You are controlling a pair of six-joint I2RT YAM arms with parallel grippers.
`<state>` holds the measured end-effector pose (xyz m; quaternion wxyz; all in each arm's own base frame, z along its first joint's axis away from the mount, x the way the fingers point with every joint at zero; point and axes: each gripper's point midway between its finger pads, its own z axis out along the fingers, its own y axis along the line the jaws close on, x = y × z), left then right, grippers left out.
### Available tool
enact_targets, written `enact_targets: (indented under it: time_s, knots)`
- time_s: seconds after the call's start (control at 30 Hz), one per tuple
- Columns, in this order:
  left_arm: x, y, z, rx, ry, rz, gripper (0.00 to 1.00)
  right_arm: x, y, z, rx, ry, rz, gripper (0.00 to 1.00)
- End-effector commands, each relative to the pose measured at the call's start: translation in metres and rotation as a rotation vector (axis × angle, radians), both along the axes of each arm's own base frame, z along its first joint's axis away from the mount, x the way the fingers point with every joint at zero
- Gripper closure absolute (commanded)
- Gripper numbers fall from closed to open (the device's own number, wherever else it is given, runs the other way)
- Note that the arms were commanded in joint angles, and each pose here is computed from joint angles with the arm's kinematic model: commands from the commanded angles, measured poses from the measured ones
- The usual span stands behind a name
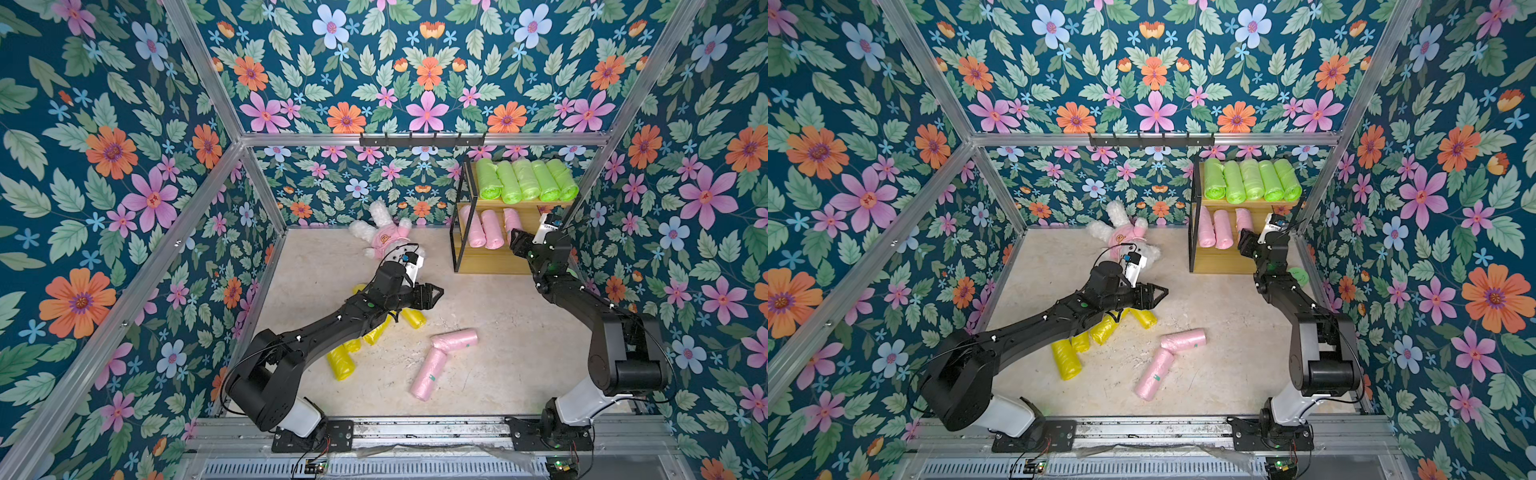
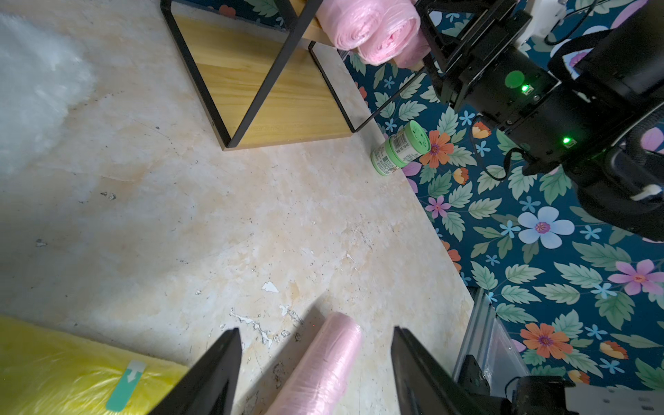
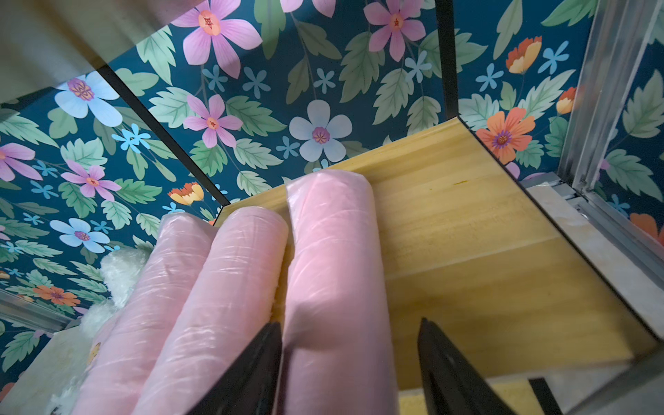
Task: Sort the rolls of trash bags by color and place them on the shelf
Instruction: Place the roll of trash bags on the shelf.
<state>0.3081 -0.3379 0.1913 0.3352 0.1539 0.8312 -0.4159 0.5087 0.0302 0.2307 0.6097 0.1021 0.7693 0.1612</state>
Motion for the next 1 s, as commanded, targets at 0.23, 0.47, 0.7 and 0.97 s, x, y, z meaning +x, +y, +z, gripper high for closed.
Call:
enact_targets:
  time_s: [0.23, 0.47, 0.7, 0.97]
  knots:
    - [0.002, -0.003, 0.005, -0.004, -0.015, -0.01, 0.29, 0.004, 0.012, 0.015, -0.01, -0.081, 0.073, 0.48]
    - [0.002, -0.004, 0.004, -0.005, -0.012, -0.013, 0.29, 0.008, 0.02, 0.002, -0.005, -0.062, 0.119, 0.53]
    - [0.002, -0.006, 0.005, -0.006, -0.009, -0.02, 0.29, 0.007, 0.022, 0.001, -0.005, -0.061, 0.132, 0.52]
    - [0.003, -0.007, 0.005, -0.007, -0.009, -0.025, 0.29, -0.005, 0.017, 0.021, 0.029, -0.102, 0.094, 0.39]
